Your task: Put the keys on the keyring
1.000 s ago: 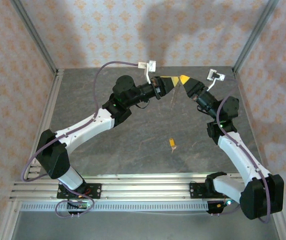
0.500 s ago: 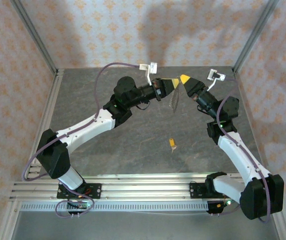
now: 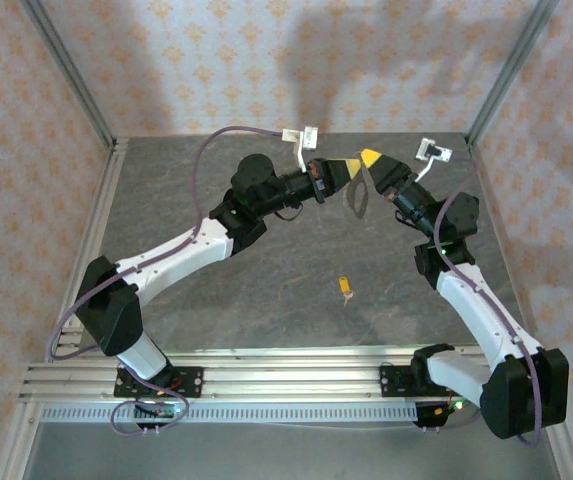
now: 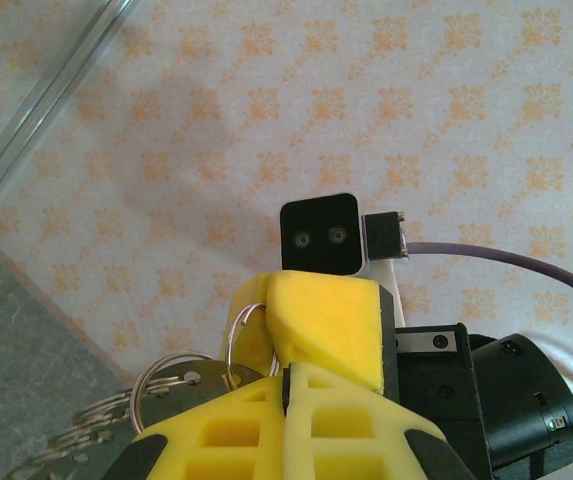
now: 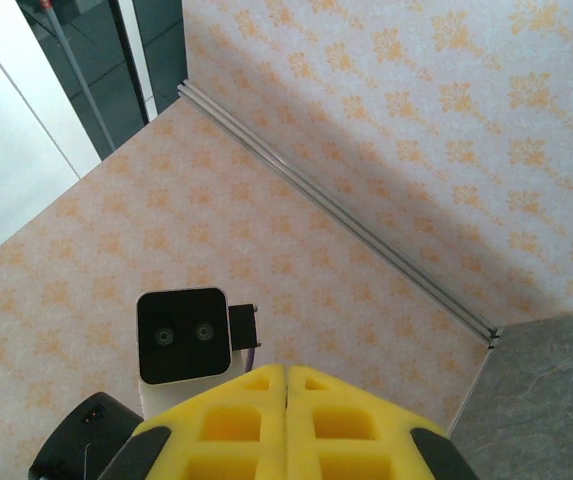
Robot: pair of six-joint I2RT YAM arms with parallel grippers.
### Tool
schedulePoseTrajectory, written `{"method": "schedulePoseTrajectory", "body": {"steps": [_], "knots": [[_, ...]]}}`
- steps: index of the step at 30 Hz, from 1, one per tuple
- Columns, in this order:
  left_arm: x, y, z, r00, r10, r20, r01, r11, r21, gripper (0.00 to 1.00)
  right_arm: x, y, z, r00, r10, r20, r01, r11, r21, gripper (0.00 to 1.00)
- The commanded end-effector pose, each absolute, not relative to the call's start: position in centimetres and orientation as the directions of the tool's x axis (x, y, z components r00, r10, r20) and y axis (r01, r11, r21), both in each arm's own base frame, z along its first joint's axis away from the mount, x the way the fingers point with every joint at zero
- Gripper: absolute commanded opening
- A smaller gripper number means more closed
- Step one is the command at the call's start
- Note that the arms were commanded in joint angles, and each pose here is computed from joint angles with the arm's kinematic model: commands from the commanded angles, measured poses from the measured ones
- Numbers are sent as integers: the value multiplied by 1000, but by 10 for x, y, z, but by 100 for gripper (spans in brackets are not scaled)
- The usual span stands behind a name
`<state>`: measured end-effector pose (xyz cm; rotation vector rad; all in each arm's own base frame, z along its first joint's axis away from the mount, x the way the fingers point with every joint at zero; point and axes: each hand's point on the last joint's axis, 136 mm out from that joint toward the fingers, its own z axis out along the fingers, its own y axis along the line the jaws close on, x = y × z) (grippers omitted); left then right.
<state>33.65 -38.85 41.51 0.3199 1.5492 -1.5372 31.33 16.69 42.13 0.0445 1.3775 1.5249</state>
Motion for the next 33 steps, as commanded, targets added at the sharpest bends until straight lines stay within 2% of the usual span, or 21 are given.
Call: {"method": "schedulePoseTrajectory", "body": {"steps": [1, 5, 7, 12, 17, 24, 33], "knots": [[332, -393, 433, -519, -414, -748, 765, 164, -622, 0, 304, 167, 434, -439, 673, -595, -675, 190, 713, 0], [329, -392, 433, -501, -389, -773, 781, 179, -598, 0, 310, 153, 436, -417, 692, -589, -653, 223, 724, 35], [327, -390, 434, -491, -377, -786, 790, 187, -583, 0, 311, 143, 438, -400, 706, -584, -643, 239, 728, 41], [324, -387, 435, -471, -342, -813, 807, 205, -554, 0, 310, 134, 437, -393, 711, -583, -630, 254, 734, 42], [331, -373, 426, -446, -363, -818, 786, 279, -552, 0, 321, 129, 403, -417, 709, -568, -548, 303, 780, 42], [342, -361, 395, -472, -367, -801, 727, 352, -590, 0, 347, 106, 313, -438, 721, -536, -253, 473, 844, 43], [372, -350, 322, -532, -382, -755, 556, 515, -652, 1, 368, 63, 202, -434, 766, -474, 119, 570, 813, 45]]}}
